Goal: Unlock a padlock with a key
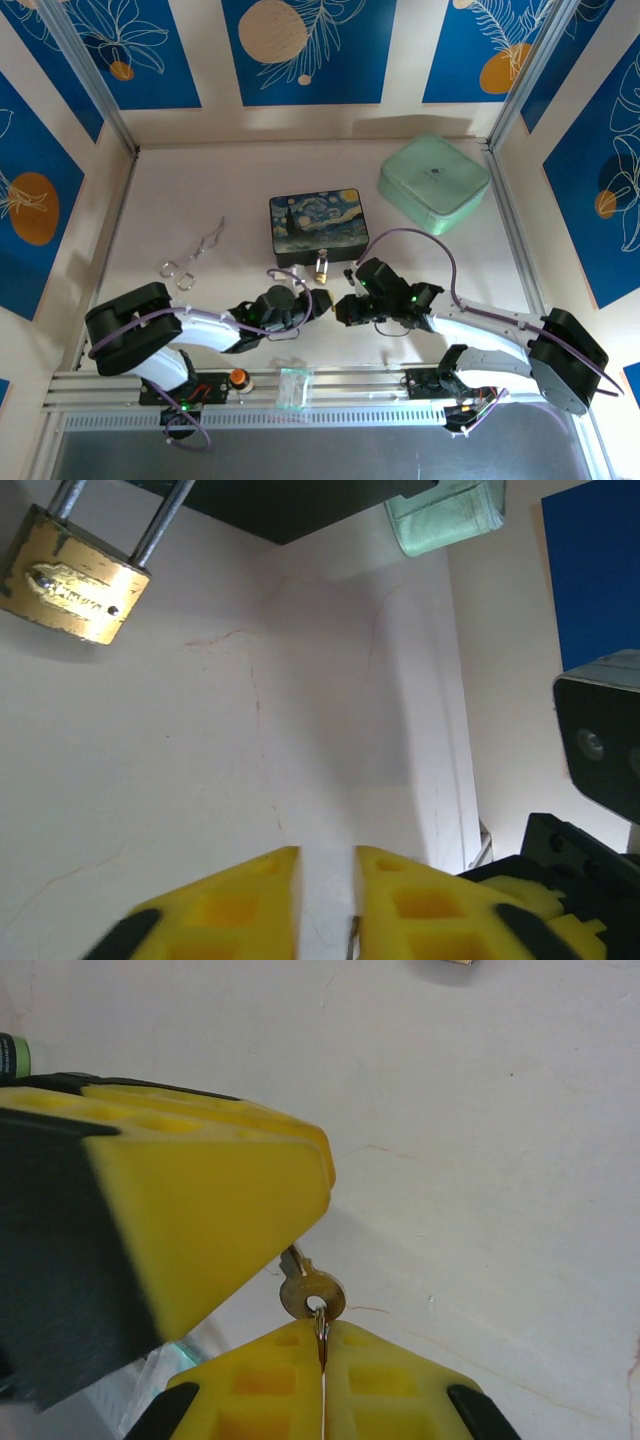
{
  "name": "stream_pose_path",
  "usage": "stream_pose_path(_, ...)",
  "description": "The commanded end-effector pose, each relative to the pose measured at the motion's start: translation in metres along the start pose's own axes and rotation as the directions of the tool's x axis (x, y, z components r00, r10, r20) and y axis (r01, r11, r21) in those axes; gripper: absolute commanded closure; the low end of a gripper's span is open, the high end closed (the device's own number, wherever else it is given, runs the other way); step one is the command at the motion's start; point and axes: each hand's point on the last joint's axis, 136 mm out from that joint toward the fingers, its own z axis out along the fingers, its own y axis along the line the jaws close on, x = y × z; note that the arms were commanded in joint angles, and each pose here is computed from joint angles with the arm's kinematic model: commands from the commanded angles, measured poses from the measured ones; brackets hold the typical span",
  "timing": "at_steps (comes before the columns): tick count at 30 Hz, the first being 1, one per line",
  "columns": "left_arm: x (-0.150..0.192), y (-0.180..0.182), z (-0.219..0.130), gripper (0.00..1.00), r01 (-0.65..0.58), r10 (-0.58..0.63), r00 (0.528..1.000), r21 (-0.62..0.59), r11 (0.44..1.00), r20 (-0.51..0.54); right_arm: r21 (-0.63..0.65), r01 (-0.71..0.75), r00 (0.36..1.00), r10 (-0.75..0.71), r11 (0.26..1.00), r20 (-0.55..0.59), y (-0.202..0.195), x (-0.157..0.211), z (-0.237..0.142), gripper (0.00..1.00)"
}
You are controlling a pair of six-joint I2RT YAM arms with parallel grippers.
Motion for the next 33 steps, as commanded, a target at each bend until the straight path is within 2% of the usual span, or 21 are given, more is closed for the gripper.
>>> stream_pose_path(1, -0.001, -0.005, 0.004, 0.88, -0.021, 0.022, 1.000, -0.019, 1.000, 0.005, -0.025, 0.006, 1.000, -0.006, 1.000, -0.012, 0.001, 0.004, -0.001, 0.94)
stream_pose_path(5, 0.000, -0.004, 0.005, 1.00, -0.024, 0.024, 1.000, -0.019, 1.000, 0.000, -0.035, 0.009, 1.000, -0.009, 0.999, -0.008, 0.002, 0.003, -0.001, 0.94)
stream_pose_path(8, 0.000, -0.004, 0.006, 1.00, -0.025, 0.025, 1.000, -0.021, 0.999, 0.002, -0.034, 0.005, 1.000, -0.006, 0.999, -0.004, 0.001, 0.002, -0.002, 0.93)
stream_pose_path(9, -0.001, -0.005, 0.005, 1.00, -0.028, 0.028, 1.000, -0.018, 0.999, 0.003, -0.042, 0.001, 1.000, -0.001, 0.999, -0.002, 0.001, 0.002, -0.002, 0.90)
stream_pose_path(10, -0.002, -0.007, 0.004, 1.00, -0.028, 0.028, 1.000, -0.012, 1.000, 0.008, -0.057, -0.008, 1.000, 0.008, 0.998, 0.002, 0.002, 0.001, -0.003, 0.80)
stream_pose_path(11, -0.004, -0.009, 0.003, 1.00, -0.026, 0.026, 0.999, -0.006, 1.000, 0.019, -0.078, -0.016, 1.000, 0.017, 0.997, 0.013, 0.004, -0.002, -0.005, 0.59)
stream_pose_path(12, -0.007, -0.011, 0.001, 1.00, -0.021, 0.020, 0.999, 0.006, 1.000, 0.037, -0.084, -0.029, 0.999, 0.032, 0.996, 0.035, 0.004, -0.005, -0.008, 0.44)
stream_pose_path(14, -0.016, -0.017, -0.004, 1.00, -0.010, 0.008, 0.997, 0.032, 0.999, 0.078, -0.133, -0.037, 0.994, 0.050, 0.990, 0.093, 0.010, -0.016, -0.019, 0.29)
stream_pose_path(15, -0.019, -0.020, -0.007, 1.00, -0.009, 0.005, 0.996, 0.039, 0.999, 0.094, -0.162, -0.045, 0.991, 0.064, 0.986, 0.117, 0.013, -0.022, -0.025, 0.18)
stream_pose_path(16, -0.024, -0.023, -0.010, 1.00, -0.006, 0.001, 0.994, 0.046, 0.999, 0.113, -0.201, -0.053, 0.985, 0.084, 0.978, 0.151, 0.017, -0.029, -0.033, 0.03)
stream_pose_path(17, -0.028, -0.026, -0.012, 1.00, 0.001, -0.008, 0.991, 0.054, 0.999, 0.130, -0.238, -0.062, 0.979, 0.106, 0.969, 0.175, 0.020, -0.036, -0.040, 0.00)
stream_pose_path(21, -0.044, -0.046, -0.023, 1.00, 0.050, -0.080, 0.976, 0.151, 0.987, 0.202, -0.449, -0.093, 0.953, 0.211, 0.889, 0.220, 0.041, -0.065, -0.065, 0.01)
stream_pose_path(23, -0.054, -0.064, -0.032, 1.00, 0.070, -0.129, 0.963, 0.244, 0.967, 0.235, -0.545, -0.093, 0.943, 0.249, 0.833, 0.219, 0.054, -0.079, -0.075, 0.00)
stream_pose_path(27, -0.065, -0.088, -0.043, 1.00, 0.115, -0.208, 0.947, 0.347, 0.931, 0.243, -0.623, -0.049, 0.942, 0.244, 0.781, 0.231, 0.076, -0.097, -0.092, 0.04)
stream_pose_path(29, -0.069, -0.097, -0.050, 1.00, 0.126, -0.233, 0.941, 0.385, 0.914, 0.247, -0.620, -0.051, 0.942, 0.244, 0.783, 0.232, 0.080, -0.102, -0.096, 0.10)
stream_pose_path(32, -0.075, -0.103, -0.059, 1.00, 0.114, -0.233, 0.934, 0.393, 0.913, 0.270, -0.617, -0.073, 0.943, 0.255, 0.784, 0.212, 0.078, -0.101, -0.093, 0.27)
stream_pose_path(33, -0.077, -0.104, -0.061, 1.00, 0.108, -0.228, 0.934, 0.390, 0.914, 0.276, -0.621, -0.085, 0.943, 0.264, 0.779, 0.201, 0.077, -0.100, -0.091, 0.28)
